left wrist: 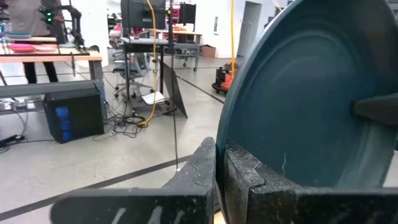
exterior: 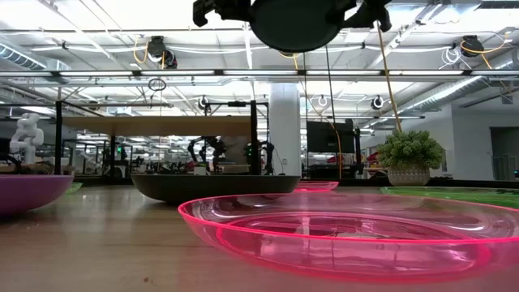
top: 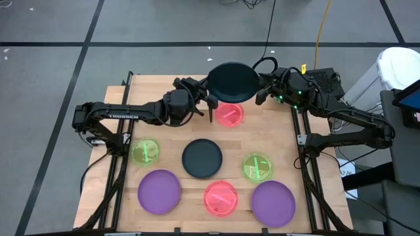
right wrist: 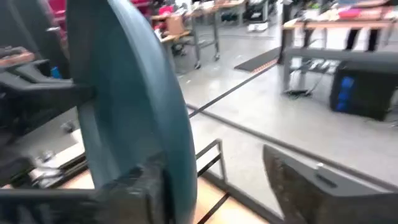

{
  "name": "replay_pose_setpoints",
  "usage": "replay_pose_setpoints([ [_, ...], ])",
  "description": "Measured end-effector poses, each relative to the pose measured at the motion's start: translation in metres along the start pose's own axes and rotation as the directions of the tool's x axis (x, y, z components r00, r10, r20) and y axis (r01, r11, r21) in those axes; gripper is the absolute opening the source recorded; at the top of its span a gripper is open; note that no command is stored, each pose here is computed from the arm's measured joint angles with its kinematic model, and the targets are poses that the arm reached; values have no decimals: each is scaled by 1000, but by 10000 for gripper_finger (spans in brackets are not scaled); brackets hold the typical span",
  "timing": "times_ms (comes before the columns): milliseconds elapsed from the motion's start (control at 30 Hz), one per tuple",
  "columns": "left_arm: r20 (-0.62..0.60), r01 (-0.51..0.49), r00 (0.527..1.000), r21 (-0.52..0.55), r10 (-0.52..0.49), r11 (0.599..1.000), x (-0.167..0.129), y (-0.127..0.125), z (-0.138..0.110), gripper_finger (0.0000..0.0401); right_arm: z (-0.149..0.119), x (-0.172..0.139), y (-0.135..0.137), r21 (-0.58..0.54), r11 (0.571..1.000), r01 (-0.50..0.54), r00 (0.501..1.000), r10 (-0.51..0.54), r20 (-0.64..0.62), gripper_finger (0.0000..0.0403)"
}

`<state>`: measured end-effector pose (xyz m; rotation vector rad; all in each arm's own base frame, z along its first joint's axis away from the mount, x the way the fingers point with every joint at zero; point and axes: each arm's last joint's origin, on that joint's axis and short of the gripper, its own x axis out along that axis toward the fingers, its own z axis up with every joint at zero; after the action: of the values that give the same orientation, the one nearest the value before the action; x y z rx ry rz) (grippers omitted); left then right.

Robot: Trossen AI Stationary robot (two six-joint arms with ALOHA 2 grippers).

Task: Place and stack plates onto a shelf
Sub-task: Put the dark blue plate on the shelf

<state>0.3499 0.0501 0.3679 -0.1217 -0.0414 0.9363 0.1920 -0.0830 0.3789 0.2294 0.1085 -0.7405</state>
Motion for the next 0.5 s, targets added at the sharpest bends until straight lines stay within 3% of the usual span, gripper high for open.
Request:
replay_pose_setpoints([
  [167,3,-2,1000,-23,2,1000,1,1,0,10,2,-4,2,65,992,-110,994,111,-9,268],
  [500,5,-27,1000,-25,27,999,4,4,1,9,5,-9,4,150,966,-210,977,213,2,267],
])
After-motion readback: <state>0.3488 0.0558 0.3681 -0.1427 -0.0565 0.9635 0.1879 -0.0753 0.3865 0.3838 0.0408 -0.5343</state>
